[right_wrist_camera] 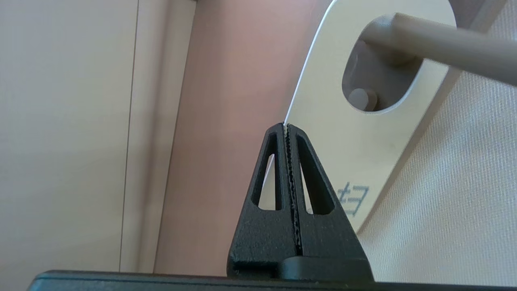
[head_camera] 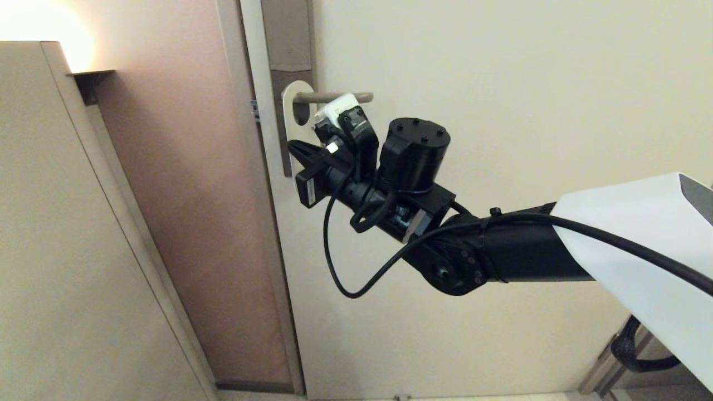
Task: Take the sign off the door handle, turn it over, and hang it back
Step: Hang the sign back with the other side facing out
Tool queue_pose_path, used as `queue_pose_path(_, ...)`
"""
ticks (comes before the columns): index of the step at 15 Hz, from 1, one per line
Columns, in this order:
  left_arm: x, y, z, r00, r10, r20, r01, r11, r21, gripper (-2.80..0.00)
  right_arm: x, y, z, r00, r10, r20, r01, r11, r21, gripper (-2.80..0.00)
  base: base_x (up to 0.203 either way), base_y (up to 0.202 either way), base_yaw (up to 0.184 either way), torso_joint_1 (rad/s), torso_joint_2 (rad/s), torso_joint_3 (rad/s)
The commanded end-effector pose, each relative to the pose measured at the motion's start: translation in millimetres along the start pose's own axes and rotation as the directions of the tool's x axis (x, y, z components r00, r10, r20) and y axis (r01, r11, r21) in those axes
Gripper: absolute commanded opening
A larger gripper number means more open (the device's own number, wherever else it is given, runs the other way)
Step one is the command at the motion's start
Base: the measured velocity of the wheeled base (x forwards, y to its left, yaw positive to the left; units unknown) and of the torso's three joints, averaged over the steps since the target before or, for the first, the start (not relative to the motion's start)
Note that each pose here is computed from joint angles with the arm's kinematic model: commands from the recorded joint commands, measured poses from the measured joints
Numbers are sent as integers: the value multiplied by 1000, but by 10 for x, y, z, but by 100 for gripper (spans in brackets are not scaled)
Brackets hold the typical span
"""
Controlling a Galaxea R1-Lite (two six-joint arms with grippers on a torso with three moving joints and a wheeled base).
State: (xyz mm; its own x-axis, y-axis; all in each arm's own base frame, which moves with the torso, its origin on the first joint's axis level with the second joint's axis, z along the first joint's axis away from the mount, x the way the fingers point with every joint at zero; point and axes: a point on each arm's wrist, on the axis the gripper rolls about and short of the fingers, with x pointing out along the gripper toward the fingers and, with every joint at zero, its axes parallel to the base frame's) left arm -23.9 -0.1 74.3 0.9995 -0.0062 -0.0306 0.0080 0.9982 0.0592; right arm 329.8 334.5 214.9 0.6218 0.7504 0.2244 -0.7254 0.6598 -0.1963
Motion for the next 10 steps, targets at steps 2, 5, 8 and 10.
queue_pose_path(2,1,0,0,1000,0,-2,0,1000,0,-280,83,90,8,999,20,32,-21,1000,0,-280,0,0,0,0,0,0)
queue_pose_path(5,1,0,0,1000,0,-2,0,1000,0,-280,170,154,-54,999,27,45,-27,1000,-2,-280,0,0,0,0,0,0)
queue_pose_path(8,1,0,0,1000,0,-1,0,1000,0,-280,221,163,-139,999,27,42,-26,1000,-5,-280,0,0,0,0,0,0)
queue_pose_path(10,1,0,0,1000,0,-2,0,1000,0,-280,265,167,-191,999,24,46,-23,1000,-19,-280,0,0,0,0,0,0)
